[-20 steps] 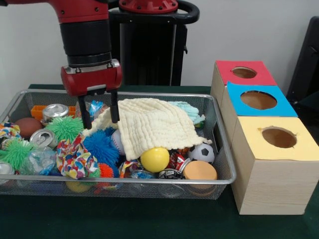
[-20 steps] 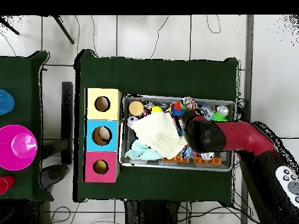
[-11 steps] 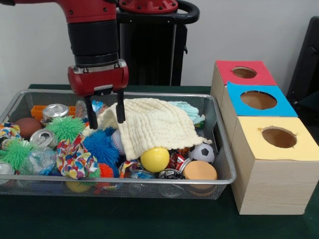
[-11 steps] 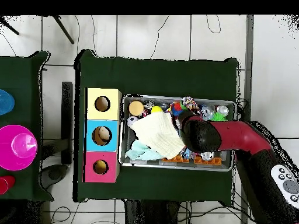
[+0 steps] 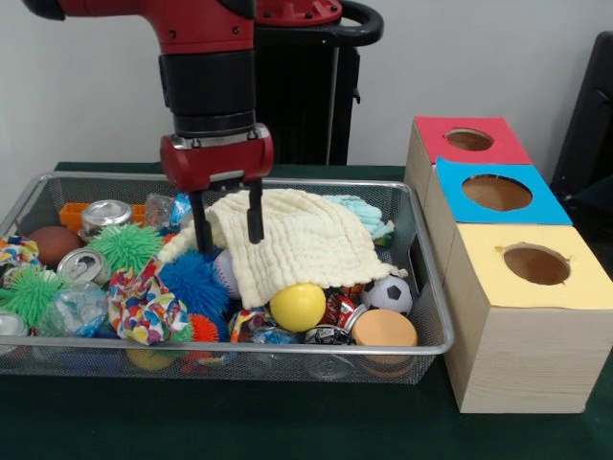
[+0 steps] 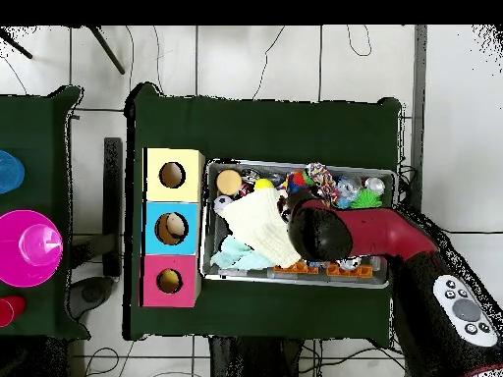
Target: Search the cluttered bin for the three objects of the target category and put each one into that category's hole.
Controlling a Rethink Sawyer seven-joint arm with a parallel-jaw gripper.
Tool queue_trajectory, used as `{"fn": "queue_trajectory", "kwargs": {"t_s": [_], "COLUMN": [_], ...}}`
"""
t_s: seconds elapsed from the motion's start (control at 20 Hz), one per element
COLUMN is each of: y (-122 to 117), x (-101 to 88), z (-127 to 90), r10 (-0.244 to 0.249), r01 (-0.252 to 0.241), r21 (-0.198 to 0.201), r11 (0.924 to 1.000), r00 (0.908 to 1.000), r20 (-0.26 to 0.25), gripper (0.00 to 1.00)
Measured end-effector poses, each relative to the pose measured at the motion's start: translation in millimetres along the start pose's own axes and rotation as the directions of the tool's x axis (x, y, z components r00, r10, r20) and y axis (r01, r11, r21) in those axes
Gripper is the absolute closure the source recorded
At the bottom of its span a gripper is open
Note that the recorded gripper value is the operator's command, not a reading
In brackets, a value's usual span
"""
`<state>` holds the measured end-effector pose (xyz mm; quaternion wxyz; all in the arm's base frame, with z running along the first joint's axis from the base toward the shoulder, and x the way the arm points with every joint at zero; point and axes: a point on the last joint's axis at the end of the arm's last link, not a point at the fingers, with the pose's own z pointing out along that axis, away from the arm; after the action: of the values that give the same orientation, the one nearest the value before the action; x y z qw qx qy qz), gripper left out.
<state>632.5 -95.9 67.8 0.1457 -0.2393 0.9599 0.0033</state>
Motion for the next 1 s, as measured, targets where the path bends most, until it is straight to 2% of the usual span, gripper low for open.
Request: {"fn": "queue_trajectory", "kwargs": {"t_s": [0.4,0.65,1.0], "y": [34.2,50.8,71.2], "x": [-3.4,-8.0,-11.1], "z": [8.5,15.4,30.8], "r10": [-0.024,-0.022,-0.015], "r01": [0.023,0.022,0.015], "r21": [-0.017,-0.024,-0.027], "r11": [0.9996,0.9995,0.9995], "r00": [0.9995,0.9994,0.9999], "r20": [-0.023,-0.027,-0.006], "gripper": [0.0,0.0,0.0]}}
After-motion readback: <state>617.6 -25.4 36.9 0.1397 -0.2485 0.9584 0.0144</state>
